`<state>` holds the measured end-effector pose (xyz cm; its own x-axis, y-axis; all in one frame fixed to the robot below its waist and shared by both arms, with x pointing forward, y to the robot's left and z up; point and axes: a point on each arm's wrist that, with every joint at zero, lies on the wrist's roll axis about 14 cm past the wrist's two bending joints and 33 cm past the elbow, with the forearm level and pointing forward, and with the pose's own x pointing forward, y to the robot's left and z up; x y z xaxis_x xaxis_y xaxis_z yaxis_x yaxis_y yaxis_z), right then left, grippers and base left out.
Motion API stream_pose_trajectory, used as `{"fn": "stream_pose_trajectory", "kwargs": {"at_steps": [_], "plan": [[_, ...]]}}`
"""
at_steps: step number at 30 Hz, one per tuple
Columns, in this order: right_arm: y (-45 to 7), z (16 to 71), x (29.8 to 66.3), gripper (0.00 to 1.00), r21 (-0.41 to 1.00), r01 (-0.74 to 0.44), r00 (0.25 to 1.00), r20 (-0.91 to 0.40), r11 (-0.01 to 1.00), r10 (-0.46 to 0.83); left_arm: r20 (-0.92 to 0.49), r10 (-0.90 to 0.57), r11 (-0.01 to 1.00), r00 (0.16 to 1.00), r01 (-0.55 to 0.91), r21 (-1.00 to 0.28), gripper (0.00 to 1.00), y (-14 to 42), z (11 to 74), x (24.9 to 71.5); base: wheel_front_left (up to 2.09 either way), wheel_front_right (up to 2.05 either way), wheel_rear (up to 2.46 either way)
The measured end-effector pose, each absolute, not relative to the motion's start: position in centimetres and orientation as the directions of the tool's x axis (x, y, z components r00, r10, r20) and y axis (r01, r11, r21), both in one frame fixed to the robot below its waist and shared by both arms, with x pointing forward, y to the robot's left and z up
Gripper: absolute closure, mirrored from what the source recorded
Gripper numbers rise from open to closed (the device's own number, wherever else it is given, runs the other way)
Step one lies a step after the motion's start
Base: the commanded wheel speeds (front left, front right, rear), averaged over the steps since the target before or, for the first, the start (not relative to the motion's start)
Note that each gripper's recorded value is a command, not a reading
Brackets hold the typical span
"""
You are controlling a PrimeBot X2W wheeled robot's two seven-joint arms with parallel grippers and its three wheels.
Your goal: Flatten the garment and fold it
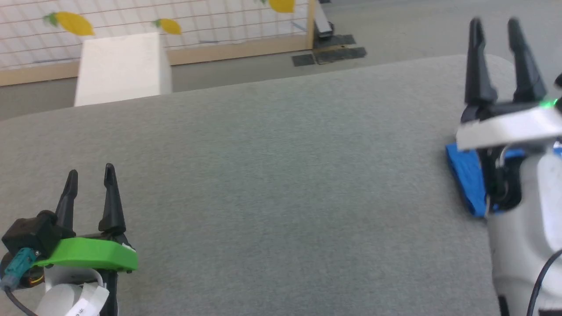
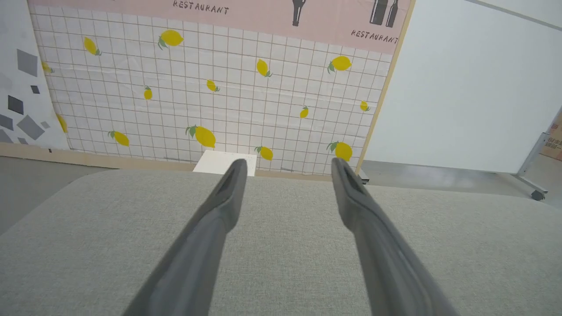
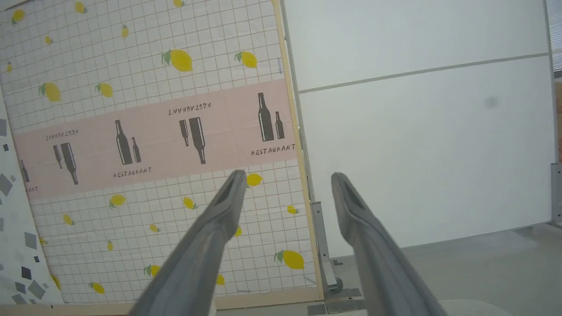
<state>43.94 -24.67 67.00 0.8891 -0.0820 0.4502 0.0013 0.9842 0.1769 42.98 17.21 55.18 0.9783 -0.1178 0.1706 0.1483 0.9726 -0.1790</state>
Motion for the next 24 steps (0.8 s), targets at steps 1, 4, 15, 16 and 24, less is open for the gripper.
{"fn": "stream_pose_trajectory", "kwargs": {"at_steps": [1,4,15,16,24], "plan": [[-24.2,66.6,43.8,0.0,0.183,-0.006,0.89,0.449,0.983,-0.078,0.171,-0.109,0.974,0.979,0.139,-0.179,0.0,17.5,55.2,42.8,0.0,0.0,0.0],[-22.8,64.8,43.6,0.0,0.206,-0.027,0.902,0.428,0.978,-0.065,0.172,-0.074,0.978,0.982,0.105,-0.179,0.0,18.8,55.3,42.0,0.0,0.0,0.0],[-19.6,58.1,41.9,0.0,0.236,-0.058,0.956,0.292,0.97,-0.014,0.144,0.019,0.984,0.989,0.007,-0.177,0.0,22.1,54.6,39.2,0.0,0.0,0.0],[-19.5,57.6,41.7,0.0,0.24,-0.059,0.96,0.28,0.969,-0.011,0.14,0.018,0.984,0.99,0.007,-0.177,0.0,22.1,54.5,39.0,0.0,0.0,0.0],[-18.9,54.3,39.6,0.0,0.227,-0.055,0.981,0.194,0.972,0.01,0.118,0.007,0.984,0.993,0.015,-0.179,0.0,22.0,53.7,38.0,0.0,0.0,0.0]]}}
